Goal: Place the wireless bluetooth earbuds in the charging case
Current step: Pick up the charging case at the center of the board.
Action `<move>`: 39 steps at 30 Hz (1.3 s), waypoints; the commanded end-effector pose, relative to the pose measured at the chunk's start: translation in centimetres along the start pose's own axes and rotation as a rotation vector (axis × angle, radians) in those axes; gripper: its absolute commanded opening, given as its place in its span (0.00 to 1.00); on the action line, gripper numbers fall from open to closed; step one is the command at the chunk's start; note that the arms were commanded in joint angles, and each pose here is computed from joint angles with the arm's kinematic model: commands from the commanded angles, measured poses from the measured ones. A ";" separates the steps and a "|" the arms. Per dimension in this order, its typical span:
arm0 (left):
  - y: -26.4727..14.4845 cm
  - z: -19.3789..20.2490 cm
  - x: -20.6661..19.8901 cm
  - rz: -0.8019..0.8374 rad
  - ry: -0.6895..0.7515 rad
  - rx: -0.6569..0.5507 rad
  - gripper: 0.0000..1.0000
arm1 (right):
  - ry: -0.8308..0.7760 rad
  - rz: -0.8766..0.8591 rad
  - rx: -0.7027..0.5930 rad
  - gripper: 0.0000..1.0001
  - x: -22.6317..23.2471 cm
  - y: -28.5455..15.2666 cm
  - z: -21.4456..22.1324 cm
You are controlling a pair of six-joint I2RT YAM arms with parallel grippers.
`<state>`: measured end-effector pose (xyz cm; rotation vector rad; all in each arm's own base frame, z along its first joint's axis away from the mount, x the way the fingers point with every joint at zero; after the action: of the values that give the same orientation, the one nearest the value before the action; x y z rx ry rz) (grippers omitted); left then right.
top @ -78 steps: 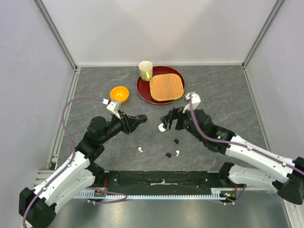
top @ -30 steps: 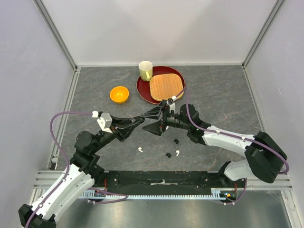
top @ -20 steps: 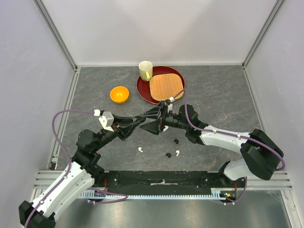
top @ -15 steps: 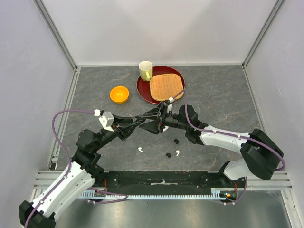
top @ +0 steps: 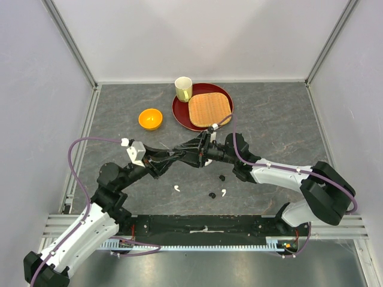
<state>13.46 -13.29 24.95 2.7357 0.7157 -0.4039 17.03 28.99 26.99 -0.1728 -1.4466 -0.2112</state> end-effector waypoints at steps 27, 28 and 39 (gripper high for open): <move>0.8 -0.2 -0.1 -0.022 -0.174 -0.109 0.52 | -0.056 -0.094 -0.005 0.00 1.8 -1.1 0.9; 0.7 0.0 -0.1 -0.018 -0.180 -0.116 0.53 | -0.055 -0.093 -0.003 0.00 1.8 -1.1 0.9; 1.0 -0.5 -0.1 0.014 -0.118 -0.175 0.53 | -0.035 -0.123 0.010 0.00 1.9 -0.9 0.9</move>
<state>13.81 -14.04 24.34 2.5922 0.6893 -0.5594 16.58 28.55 27.33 -0.1718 -1.4674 -0.2411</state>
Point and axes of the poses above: each gripper's point midway between its finger pads, its own y axis out along the fingers, its own x axis along the line the jaws close on, z = x × y, the point moved 10 cm from there along -y, back along the fingers, and after that the axes turned 13 degrees about -y, right-handed, at the moved point
